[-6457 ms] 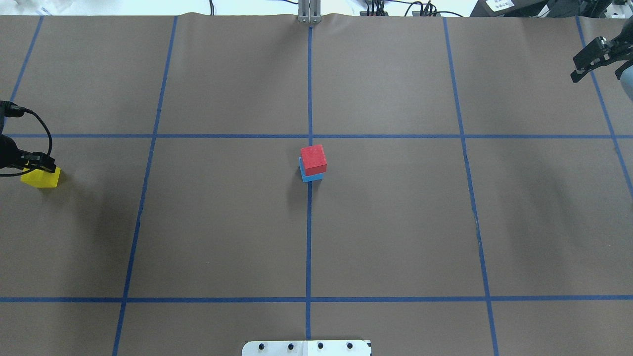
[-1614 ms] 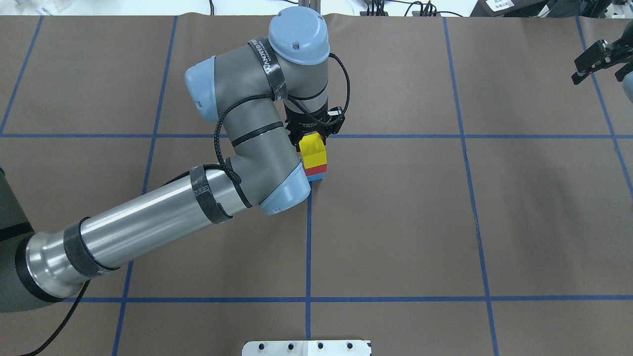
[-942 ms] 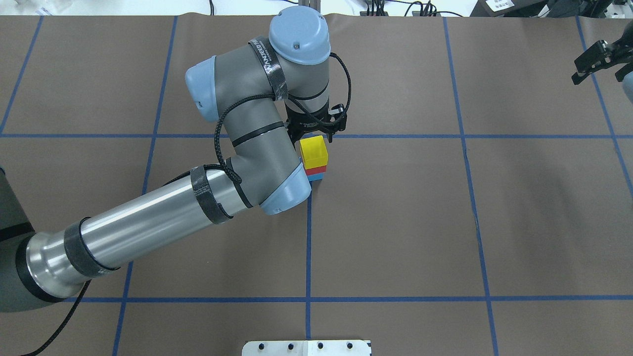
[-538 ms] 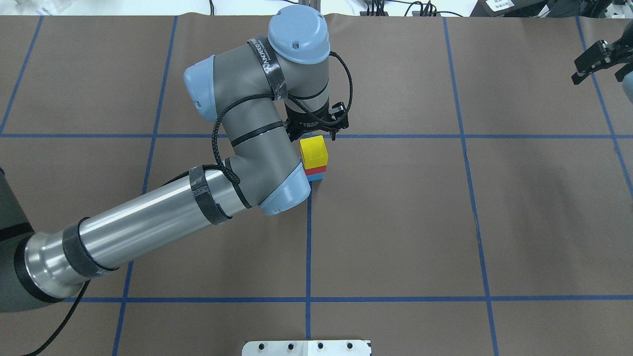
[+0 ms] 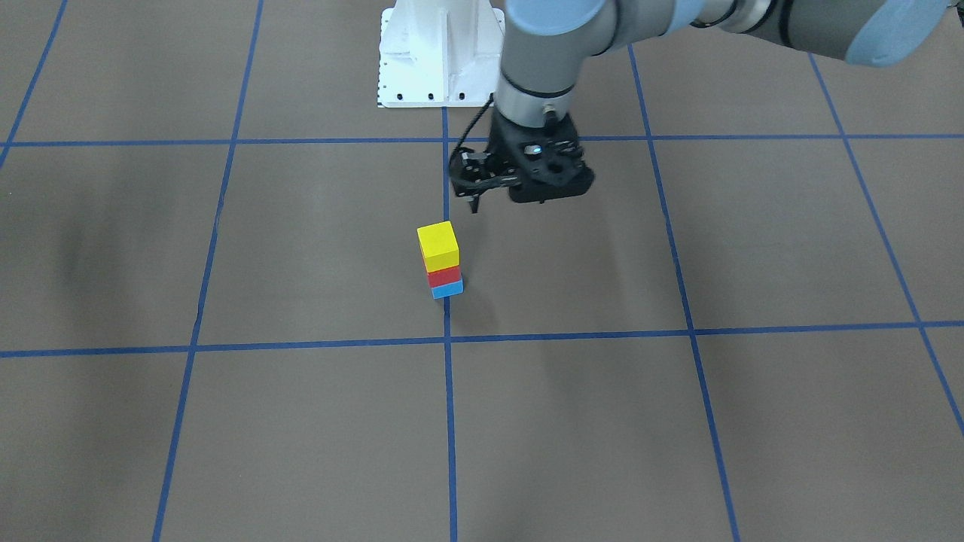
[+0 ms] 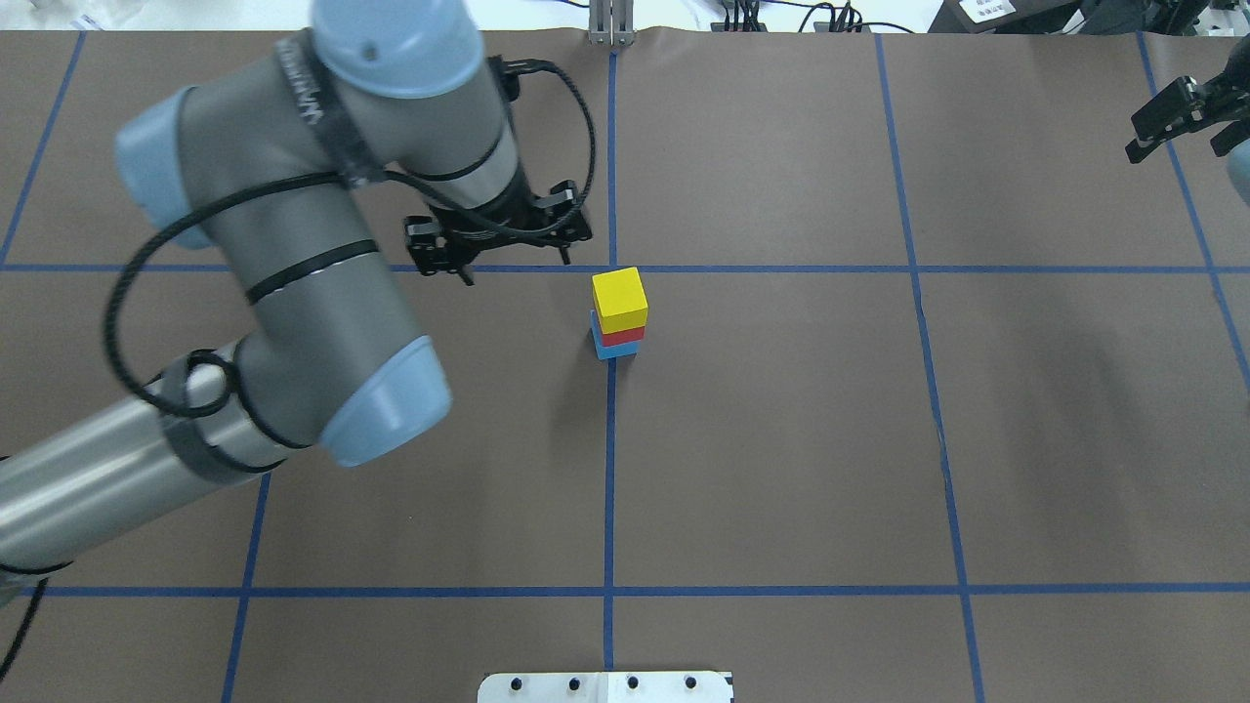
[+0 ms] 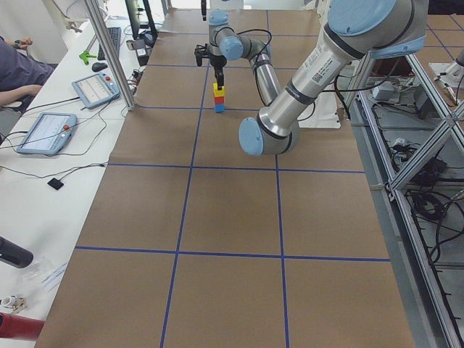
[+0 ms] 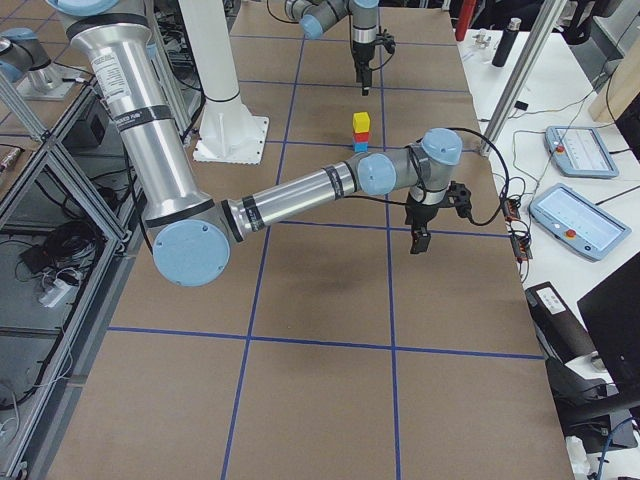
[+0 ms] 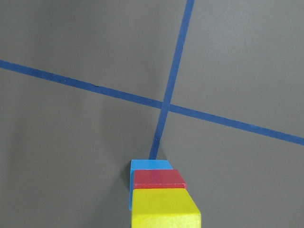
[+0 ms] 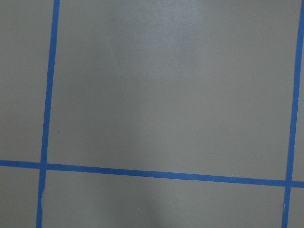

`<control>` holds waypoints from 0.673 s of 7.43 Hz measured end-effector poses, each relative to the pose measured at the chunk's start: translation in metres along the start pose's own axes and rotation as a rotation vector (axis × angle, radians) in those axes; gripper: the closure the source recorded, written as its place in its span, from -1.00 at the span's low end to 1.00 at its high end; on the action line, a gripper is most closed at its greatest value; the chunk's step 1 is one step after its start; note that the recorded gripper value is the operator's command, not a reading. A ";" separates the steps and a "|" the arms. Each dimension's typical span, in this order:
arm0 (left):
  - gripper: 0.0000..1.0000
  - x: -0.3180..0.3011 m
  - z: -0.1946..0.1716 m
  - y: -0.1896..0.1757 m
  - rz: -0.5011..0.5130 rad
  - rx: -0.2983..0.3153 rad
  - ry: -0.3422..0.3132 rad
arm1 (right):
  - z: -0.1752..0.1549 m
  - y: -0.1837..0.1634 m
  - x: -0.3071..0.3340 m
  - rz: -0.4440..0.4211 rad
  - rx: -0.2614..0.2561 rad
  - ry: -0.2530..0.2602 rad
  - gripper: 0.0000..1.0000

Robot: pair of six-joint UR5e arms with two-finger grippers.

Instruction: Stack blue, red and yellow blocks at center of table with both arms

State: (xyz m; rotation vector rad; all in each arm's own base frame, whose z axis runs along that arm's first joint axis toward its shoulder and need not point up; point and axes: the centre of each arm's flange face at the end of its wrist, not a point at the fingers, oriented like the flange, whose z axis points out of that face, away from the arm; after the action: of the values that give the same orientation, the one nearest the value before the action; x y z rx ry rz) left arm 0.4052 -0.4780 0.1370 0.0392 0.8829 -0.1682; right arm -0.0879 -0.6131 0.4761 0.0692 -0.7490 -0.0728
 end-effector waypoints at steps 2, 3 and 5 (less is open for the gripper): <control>-1.00 -0.143 -0.017 -0.032 0.157 0.054 -0.092 | 0.021 0.019 0.046 -0.017 0.057 -0.006 -1.00; -1.00 -0.213 -0.023 -0.062 0.252 0.059 -0.163 | 0.021 0.026 0.074 0.011 0.075 -0.022 -1.00; -1.00 -0.356 -0.035 -0.129 0.425 0.000 -0.250 | 0.001 0.036 0.116 0.111 0.066 -0.086 -1.00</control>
State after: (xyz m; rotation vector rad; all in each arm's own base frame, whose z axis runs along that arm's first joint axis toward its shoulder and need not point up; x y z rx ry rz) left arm 0.1356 -0.5550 0.3944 0.2003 0.6087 0.2209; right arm -0.0027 -0.5877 0.5586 0.0875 -0.8394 0.0556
